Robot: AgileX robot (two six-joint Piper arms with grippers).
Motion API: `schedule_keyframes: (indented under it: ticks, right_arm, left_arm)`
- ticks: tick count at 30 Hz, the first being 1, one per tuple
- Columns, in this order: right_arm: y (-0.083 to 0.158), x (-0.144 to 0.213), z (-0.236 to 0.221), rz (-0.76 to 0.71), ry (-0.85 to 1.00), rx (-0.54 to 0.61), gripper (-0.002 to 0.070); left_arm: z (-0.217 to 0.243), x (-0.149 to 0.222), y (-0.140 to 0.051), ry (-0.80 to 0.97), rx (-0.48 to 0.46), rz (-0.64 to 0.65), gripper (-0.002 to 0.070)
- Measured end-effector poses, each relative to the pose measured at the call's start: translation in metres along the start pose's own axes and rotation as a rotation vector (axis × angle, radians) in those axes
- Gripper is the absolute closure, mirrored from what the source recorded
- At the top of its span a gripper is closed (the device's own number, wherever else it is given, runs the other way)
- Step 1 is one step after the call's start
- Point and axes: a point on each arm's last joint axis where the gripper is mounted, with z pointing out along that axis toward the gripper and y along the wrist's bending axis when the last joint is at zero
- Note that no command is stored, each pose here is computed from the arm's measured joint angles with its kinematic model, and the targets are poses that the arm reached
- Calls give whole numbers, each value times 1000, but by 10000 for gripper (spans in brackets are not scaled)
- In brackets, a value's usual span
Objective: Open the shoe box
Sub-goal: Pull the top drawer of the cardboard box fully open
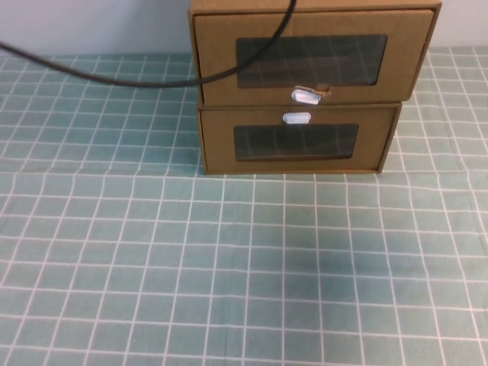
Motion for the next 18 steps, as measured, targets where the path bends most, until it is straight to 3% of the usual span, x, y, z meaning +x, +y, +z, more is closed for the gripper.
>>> schedule_keyframes:
  ticks: [5,9,15,18]
  right_arm:
    - [41,-15,-13,-96,-125,-137,690]
    - [83,-28,-24,-318,-266,-202,690]
    - [118,-48,-26,-675,-493,-76,690]
    - [130,-53,-21,-832,-538,-19,690]
  left_arm:
    - [44,9,12,21,94,6,680]
    - [77,29,20,61,151,-44,680]
    - [112,73,24,190,220,-168,680]
    - [114,77,27,200,228,-250,680]
